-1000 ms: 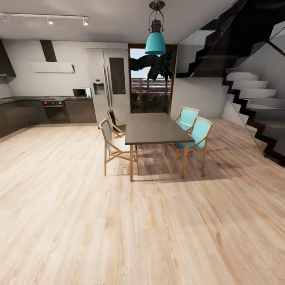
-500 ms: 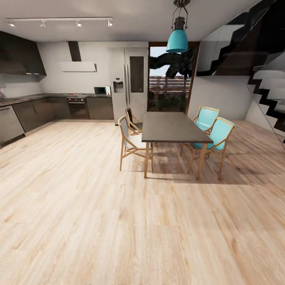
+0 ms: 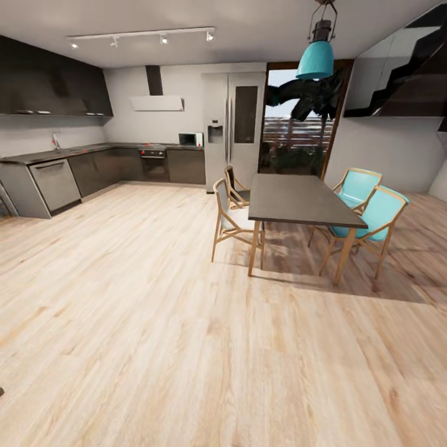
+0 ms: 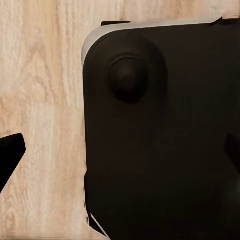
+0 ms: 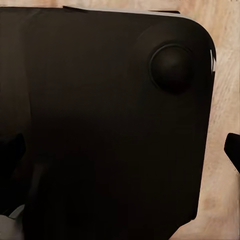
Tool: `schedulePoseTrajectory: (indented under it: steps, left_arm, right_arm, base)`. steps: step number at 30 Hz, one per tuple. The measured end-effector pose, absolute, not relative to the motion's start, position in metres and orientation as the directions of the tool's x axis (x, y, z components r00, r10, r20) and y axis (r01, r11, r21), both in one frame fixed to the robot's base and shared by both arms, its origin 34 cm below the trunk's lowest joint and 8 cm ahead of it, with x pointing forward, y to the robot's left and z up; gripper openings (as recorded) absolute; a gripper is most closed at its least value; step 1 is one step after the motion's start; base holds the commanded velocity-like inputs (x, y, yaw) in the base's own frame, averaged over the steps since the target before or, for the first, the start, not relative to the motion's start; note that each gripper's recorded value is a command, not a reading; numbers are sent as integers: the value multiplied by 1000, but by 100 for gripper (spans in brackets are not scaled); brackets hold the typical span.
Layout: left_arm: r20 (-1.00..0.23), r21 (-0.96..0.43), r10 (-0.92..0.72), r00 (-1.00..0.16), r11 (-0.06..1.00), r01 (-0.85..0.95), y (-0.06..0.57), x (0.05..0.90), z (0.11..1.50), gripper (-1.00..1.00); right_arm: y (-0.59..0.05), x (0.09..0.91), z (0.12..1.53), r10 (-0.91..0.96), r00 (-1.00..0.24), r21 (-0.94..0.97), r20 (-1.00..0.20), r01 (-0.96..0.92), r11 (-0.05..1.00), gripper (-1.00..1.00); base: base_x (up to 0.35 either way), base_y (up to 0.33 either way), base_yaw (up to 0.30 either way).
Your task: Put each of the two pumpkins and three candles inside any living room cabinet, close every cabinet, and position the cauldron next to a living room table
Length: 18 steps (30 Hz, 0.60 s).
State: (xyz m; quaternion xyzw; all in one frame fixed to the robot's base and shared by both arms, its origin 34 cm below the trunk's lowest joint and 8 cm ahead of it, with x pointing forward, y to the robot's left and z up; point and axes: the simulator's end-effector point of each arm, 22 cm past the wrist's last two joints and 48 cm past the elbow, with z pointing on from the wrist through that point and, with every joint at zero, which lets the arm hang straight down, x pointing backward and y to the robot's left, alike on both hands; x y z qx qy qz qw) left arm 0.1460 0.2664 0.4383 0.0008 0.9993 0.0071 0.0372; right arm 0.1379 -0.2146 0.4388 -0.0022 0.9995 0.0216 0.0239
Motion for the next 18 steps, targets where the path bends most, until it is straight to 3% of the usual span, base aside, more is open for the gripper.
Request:
schedulePoseTrajectory:
  steps: [18]
  left_arm:
    - [-74,15,8,-997,1000,7,267,144,438,100]
  right_arm:
    - [-215,134,439,-6,-999,43,-37,-7,999,100]
  base:
    - [-7,-3,278]
